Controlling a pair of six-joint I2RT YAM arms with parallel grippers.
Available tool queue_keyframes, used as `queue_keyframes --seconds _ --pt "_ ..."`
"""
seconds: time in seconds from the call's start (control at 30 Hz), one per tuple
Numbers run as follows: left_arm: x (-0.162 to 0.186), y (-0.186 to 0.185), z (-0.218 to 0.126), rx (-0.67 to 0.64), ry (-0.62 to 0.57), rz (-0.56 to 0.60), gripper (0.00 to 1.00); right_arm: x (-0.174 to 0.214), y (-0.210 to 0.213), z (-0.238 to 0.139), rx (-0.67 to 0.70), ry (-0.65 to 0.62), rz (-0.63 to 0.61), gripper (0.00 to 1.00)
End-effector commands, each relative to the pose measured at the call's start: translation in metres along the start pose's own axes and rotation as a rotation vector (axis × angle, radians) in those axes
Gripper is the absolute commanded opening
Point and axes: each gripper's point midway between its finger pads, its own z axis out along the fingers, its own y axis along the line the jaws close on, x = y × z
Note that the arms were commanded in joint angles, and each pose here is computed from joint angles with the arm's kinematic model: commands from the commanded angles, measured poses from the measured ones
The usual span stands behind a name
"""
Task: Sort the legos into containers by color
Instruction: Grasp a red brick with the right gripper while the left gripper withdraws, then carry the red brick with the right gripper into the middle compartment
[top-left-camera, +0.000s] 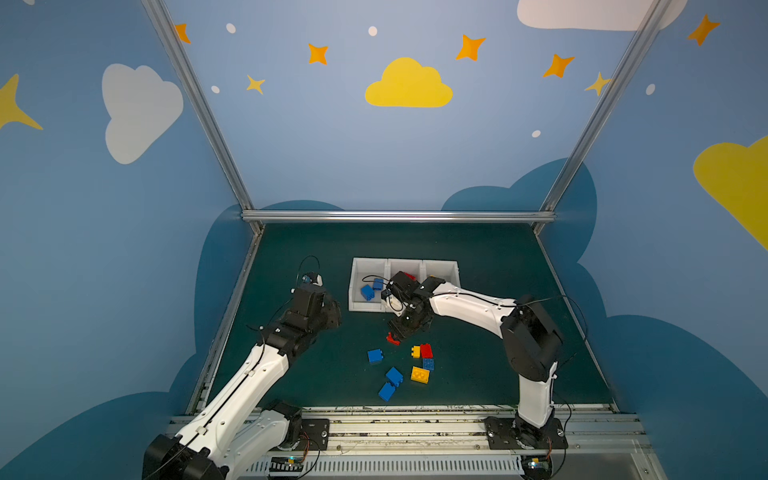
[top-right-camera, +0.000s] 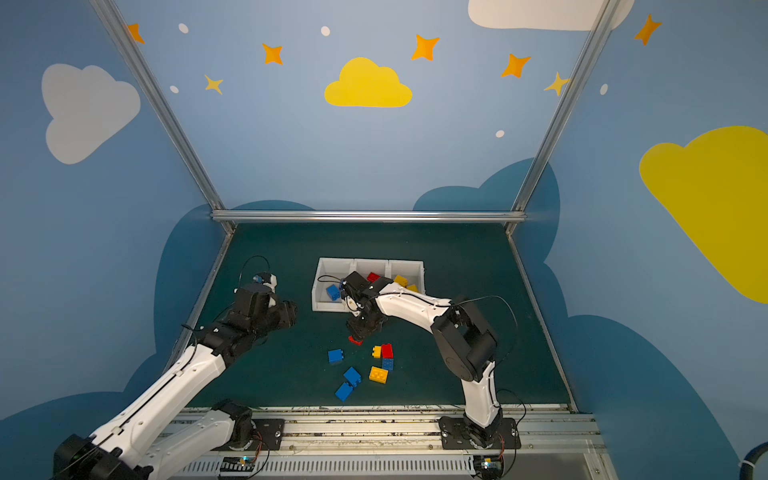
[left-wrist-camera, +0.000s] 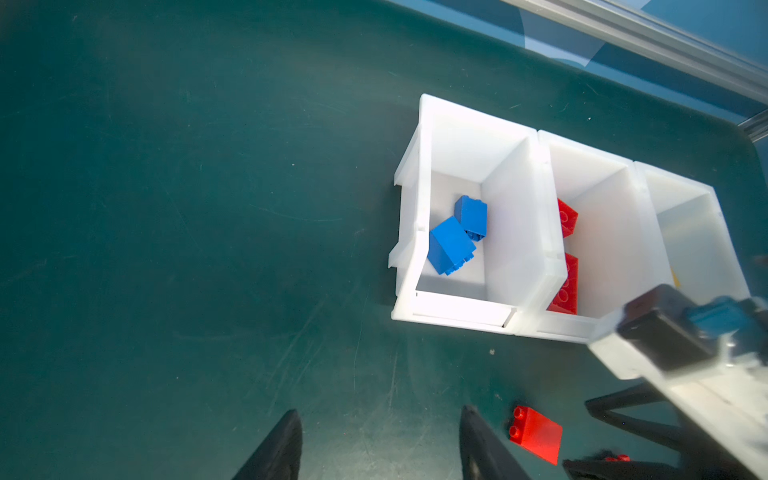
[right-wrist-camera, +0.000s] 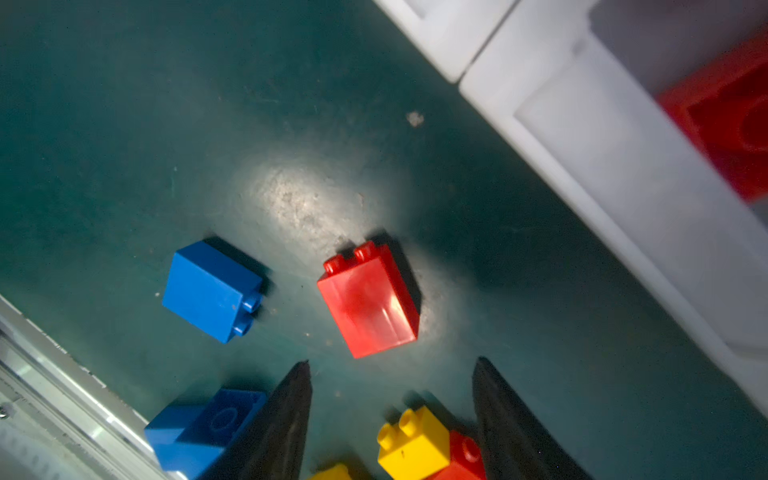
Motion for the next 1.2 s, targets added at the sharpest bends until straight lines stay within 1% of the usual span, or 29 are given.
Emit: queue_keyframes --seconds 0.0,0.27,0.37,0.43,0.53,0.6,0.67,0.77,0.83,0.93,1.07,1.17 --pt "0.002 0.003 -0.002 -0.006 -0.001 -0.021 0.61 0.002 0.004 0.006 0.023 0.044 -0.062 0.62" --pt "0.006 0.005 -0.003 -0.004 -0.001 -0.033 0.61 0.002 0.011 0.024 0.046 0.083 -0.115 0.6" --pt "0.007 0.006 -0.003 -0.004 0.0 -0.035 0.61 0.004 0.009 0.031 0.063 0.102 -0.122 0.55" --pt "0.008 0.005 -0.003 -0.003 0.0 -0.036 0.61 0.005 0.006 0.033 0.084 0.107 -0.118 0.49" --pt "0.009 0.006 -0.003 -0.004 0.0 -0.039 0.61 0.004 0.003 0.033 0.1 0.102 -0.117 0.36" --pt "0.009 0.006 -0.003 -0.004 0.0 -0.04 0.61 0.004 0.003 0.033 0.103 0.101 -0.114 0.3" --pt "0.01 0.007 -0.003 -0.003 0.002 -0.042 0.61 0.004 0.003 0.032 0.104 0.098 -0.111 0.26" --pt "0.01 0.006 -0.004 -0.001 0.001 -0.044 0.61 -0.002 0.002 0.02 0.107 0.072 -0.108 0.24" --pt "0.01 0.005 -0.005 0.007 0.001 -0.042 0.61 -0.009 0.0 0.004 0.112 0.037 -0.109 0.23" --pt "0.012 0.004 -0.006 0.019 0.008 -0.038 0.61 -0.028 -0.012 -0.029 0.128 -0.037 -0.097 0.23" --pt "0.015 0.0 -0.005 0.042 0.018 -0.037 0.61 -0.056 -0.039 -0.067 0.159 -0.138 -0.046 0.24" --pt "0.02 -0.007 -0.004 0.091 0.033 -0.038 0.61 -0.071 -0.067 -0.072 0.207 -0.162 0.022 0.24"
